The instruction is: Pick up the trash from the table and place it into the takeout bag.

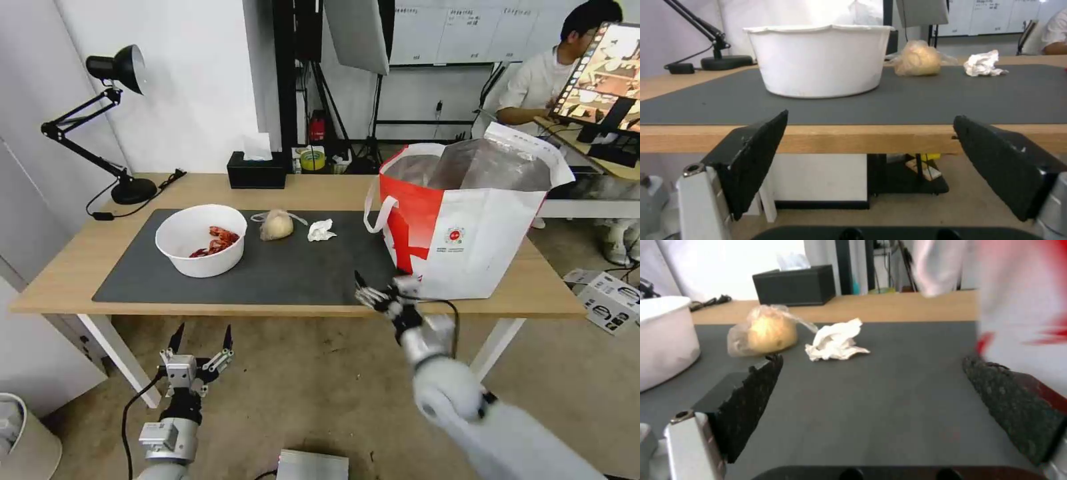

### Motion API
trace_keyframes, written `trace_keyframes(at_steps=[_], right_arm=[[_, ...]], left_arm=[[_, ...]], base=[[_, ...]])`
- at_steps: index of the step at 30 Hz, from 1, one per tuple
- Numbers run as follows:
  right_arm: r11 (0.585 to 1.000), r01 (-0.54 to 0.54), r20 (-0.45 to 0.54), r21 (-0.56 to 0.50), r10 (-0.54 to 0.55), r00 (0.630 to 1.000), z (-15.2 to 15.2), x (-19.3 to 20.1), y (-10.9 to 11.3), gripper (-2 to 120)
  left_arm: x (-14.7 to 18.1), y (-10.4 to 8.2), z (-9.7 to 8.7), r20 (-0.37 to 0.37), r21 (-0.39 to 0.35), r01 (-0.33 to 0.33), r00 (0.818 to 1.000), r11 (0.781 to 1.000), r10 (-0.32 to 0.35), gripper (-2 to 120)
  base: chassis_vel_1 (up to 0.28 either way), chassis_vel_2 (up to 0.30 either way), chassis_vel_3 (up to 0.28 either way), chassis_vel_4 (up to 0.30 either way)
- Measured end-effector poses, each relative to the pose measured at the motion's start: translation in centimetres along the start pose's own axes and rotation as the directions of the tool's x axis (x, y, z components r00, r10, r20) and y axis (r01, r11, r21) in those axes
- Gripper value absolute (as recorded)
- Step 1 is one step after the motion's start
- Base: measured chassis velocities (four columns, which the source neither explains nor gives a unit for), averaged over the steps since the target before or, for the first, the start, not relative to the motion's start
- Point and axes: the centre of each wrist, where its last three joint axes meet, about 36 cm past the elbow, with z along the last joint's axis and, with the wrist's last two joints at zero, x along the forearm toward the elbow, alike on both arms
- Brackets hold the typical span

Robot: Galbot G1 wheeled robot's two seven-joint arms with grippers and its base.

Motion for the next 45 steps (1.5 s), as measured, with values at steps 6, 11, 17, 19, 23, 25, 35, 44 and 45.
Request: trace_keyframes(at_steps=[6, 11, 17, 19, 23, 25, 35, 44, 45], right_arm=[[0.999, -0.019, 0.001, 0.031, 0.019, 1.0, -1.1, -6.2, 1.5, 99], [0.997, -0.055, 0.0, 0.055, 0.055, 0.998, -1.5, -10.4, 2.2, 98], [0.993, -0.084, -0.036, 0.085, 0.087, 0.996, -0.7, -13.8, 2.7, 98], [0.992, -0.089, -0.047, 0.091, 0.094, 0.994, -0.4, -14.4, 2.9, 98], [0.988, -0.099, -0.072, 0.114, 0.108, 0.992, 0.4, -15.9, 3.4, 98], [0.988, -0.101, -0.077, 0.118, 0.11, 0.991, 0.5, -16.3, 3.5, 98], [0.986, -0.095, -0.103, 0.14, 0.11, 0.989, 1.2, -19.0, 5.0, 97], [0.983, -0.1, -0.114, 0.154, 0.118, 0.986, 1.4, -20.5, 5.9, 90], [0.983, -0.101, -0.115, 0.156, 0.12, 0.986, 1.4, -20.7, 5.9, 86]], left_arm=[[0.1, 0.0, -0.1, 0.001, 0.003, 0.011, 1.0, 1.0, -0.011, 100], [0.2, 0.3, -0.1, 0.001, -0.002, 0.017, 1.0, 1.0, -0.017, 100], [0.1, 0.4, -0.1, 0.002, -0.004, 0.018, 1.0, 1.0, -0.018, 100], [0.1, 0.4, -0.1, 0.003, -0.004, 0.018, 1.0, 1.0, -0.018, 100], [0.1, 0.4, -0.1, 0.003, -0.004, 0.019, 1.0, 1.0, -0.019, 100], [0.1, 0.4, -0.1, 0.003, -0.005, 0.021, 1.0, 1.0, -0.021, 100], [0.2, 0.6, 0.1, 0.011, -0.007, 0.027, 1.0, 1.0, -0.027, 100], [0.2, 0.6, 0.1, 0.019, -0.006, 0.027, 0.999, 1.0, -0.027, 100], [0.2, 0.6, 0.1, 0.019, -0.006, 0.027, 0.999, 1.0, -0.026, 100]], base=[[0.0, 0.0, 0.0, 0.0], [0.0, 0.0, 0.0, 0.0], [0.0, 0.0, 0.0, 0.0], [0.0, 0.0, 0.0, 0.0], [0.0, 0.0, 0.0, 0.0], [0.0, 0.0, 0.0, 0.0], [0.0, 0.0, 0.0, 0.0], [0.0, 0.0, 0.0, 0.0], [0.0, 0.0, 0.0, 0.0]])
